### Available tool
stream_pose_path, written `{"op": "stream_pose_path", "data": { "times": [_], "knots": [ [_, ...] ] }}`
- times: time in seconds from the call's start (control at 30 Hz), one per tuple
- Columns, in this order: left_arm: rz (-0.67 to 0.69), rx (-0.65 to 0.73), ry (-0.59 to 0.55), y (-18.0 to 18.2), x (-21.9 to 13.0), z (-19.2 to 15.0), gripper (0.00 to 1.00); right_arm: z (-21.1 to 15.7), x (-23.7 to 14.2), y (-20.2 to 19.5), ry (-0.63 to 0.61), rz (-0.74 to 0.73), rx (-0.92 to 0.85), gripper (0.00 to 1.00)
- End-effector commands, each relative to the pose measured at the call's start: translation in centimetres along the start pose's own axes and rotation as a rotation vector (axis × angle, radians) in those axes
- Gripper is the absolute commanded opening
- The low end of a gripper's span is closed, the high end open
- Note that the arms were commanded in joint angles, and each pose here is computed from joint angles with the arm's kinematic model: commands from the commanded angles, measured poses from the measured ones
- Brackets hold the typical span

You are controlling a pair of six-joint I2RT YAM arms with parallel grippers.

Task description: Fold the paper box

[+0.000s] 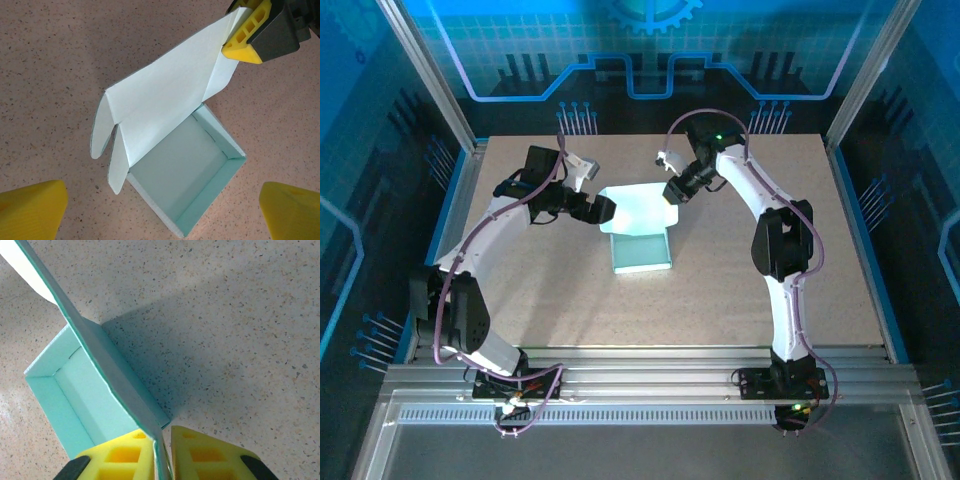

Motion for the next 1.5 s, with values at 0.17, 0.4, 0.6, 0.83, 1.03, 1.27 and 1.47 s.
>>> {"op": "stream_pose_path", "data": {
  "times": [0.17,0.4,0.6,0.83,1.03,1.27,1.47],
  "knots": [
    [-0.036,0.009,0.013,-0.7,0.1,-0.5,0.99,-0.3,0.5,0.7,0.036,0.019,-0.027,0.00],
    [-0.013,0.021,0.020,-0.5,0.4,-0.3,0.99,-0.2,0.1,1.0,0.054,-0.049,-0.089,0.00],
    [0.052,0.068,0.085,0.4,1.1,-0.1,0.93,-0.2,-0.3,1.1,0.084,-0.104,-0.126,0.00],
    [0.054,0.047,0.226,1.4,2.9,-0.6,0.77,0.0,-0.5,1.2,0.093,-0.128,-0.143,0.00],
    [0.084,-0.008,0.308,2.5,4.3,-1.1,0.61,0.0,-0.9,1.2,0.097,-0.142,-0.147,0.00],
    [0.074,-0.032,0.307,2.4,4.6,-1.1,0.46,0.1,-0.9,1.1,0.094,-0.150,-0.139,0.00],
    [0.071,-0.030,0.313,2.1,4.8,-1.3,0.35,0.3,-1.1,1.1,0.085,-0.156,-0.131,0.00]
  ]
}}
Point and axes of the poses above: each hand's point on the last joint's axis, 136 mm out from that joint toward the fingers, its own x axis out along the fingers, its own y axis along the line the jaws close on, z = x × y, the point moved 1 cm from there along -x, back along the fingers, and after that the axes turned 14 degrees about -x, right-handed, at the moved point
